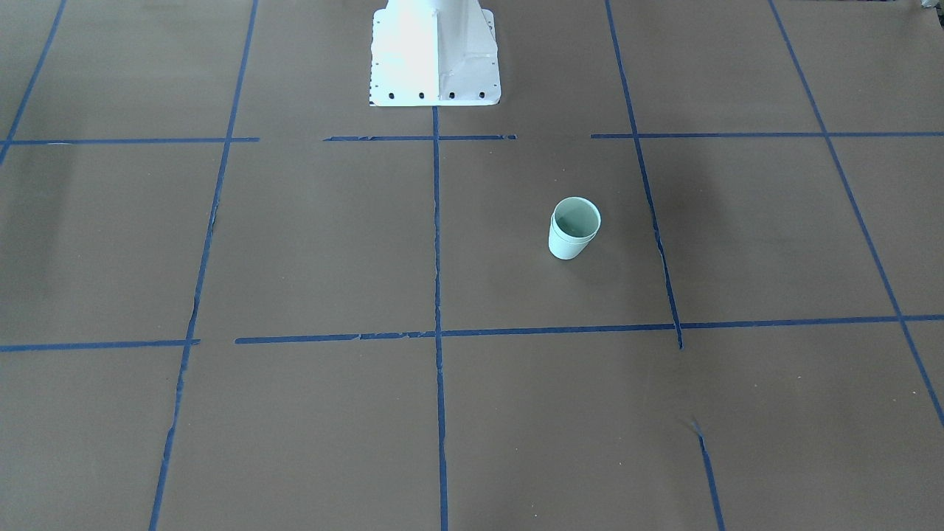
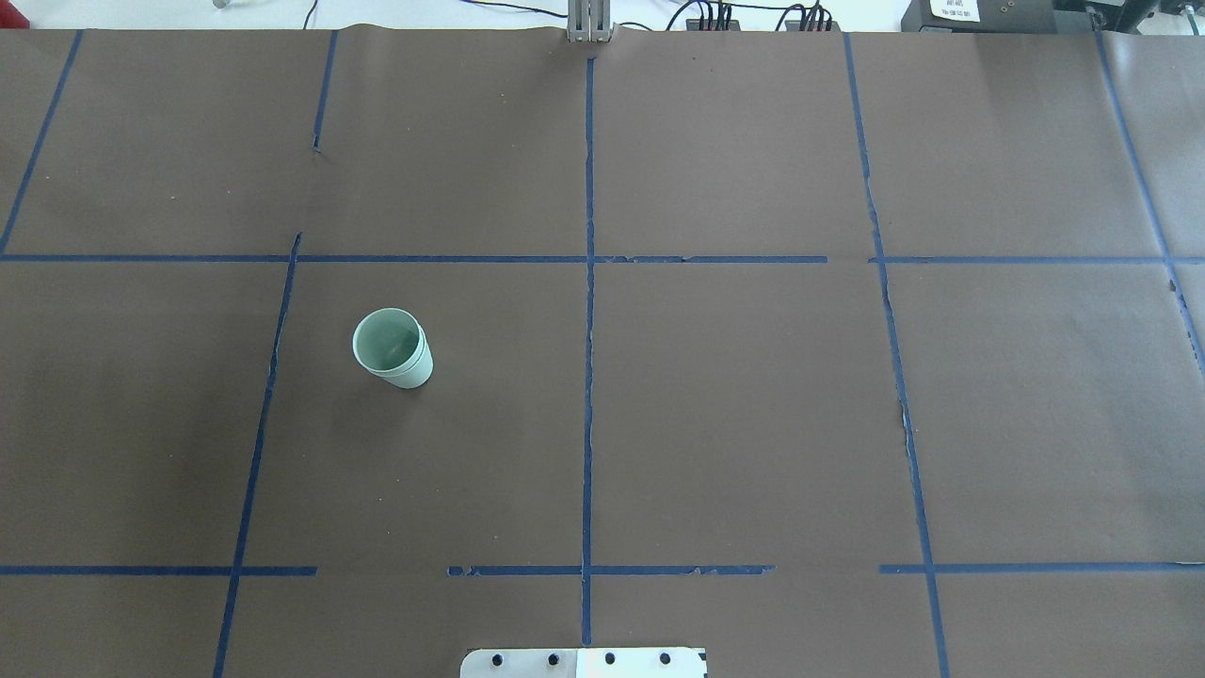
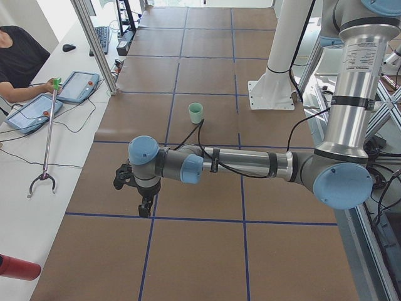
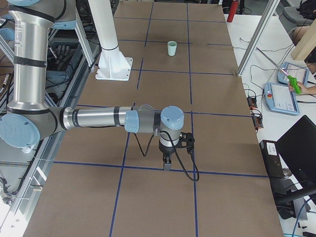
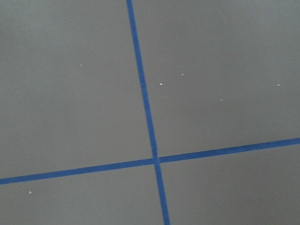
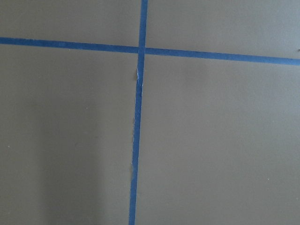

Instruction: Stack cups

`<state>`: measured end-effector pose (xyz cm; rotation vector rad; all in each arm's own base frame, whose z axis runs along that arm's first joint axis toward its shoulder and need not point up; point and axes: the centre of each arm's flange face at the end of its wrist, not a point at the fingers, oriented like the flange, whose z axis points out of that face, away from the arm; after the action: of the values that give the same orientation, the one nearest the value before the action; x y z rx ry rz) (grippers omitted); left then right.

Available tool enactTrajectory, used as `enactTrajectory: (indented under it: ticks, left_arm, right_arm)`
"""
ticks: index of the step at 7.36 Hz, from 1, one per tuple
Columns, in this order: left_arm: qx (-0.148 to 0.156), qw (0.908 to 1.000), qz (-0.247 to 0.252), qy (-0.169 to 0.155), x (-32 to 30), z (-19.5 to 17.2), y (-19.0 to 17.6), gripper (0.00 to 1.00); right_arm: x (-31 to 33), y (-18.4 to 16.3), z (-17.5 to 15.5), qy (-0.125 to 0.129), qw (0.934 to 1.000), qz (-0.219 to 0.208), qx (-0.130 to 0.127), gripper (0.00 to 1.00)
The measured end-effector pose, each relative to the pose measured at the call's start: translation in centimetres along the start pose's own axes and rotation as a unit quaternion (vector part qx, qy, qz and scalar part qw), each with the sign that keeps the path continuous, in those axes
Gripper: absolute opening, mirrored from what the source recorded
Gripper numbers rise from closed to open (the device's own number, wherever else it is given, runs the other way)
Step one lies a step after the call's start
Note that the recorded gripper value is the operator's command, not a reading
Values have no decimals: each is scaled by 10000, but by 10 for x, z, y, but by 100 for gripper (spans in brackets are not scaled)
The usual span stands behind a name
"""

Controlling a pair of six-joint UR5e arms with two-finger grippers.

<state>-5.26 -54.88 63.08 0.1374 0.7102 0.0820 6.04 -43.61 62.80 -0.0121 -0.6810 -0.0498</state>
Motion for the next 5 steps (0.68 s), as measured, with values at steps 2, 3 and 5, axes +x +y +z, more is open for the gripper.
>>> enactTrajectory:
  ticks: [2,3,5]
  left_arm:
    - [-326,9988,-373,2,-19,3,16,100]
    - [-435,9976,-533,6,-24,0,21,100]
    - [-528,9957,-730,222,-27,-4,28,100]
  right_arm:
    - [0,0,0,0,10000,0,0,100]
    - [0,0,0,0,10000,-2,2,100]
    - [0,0,0,0,10000,-2,2,100]
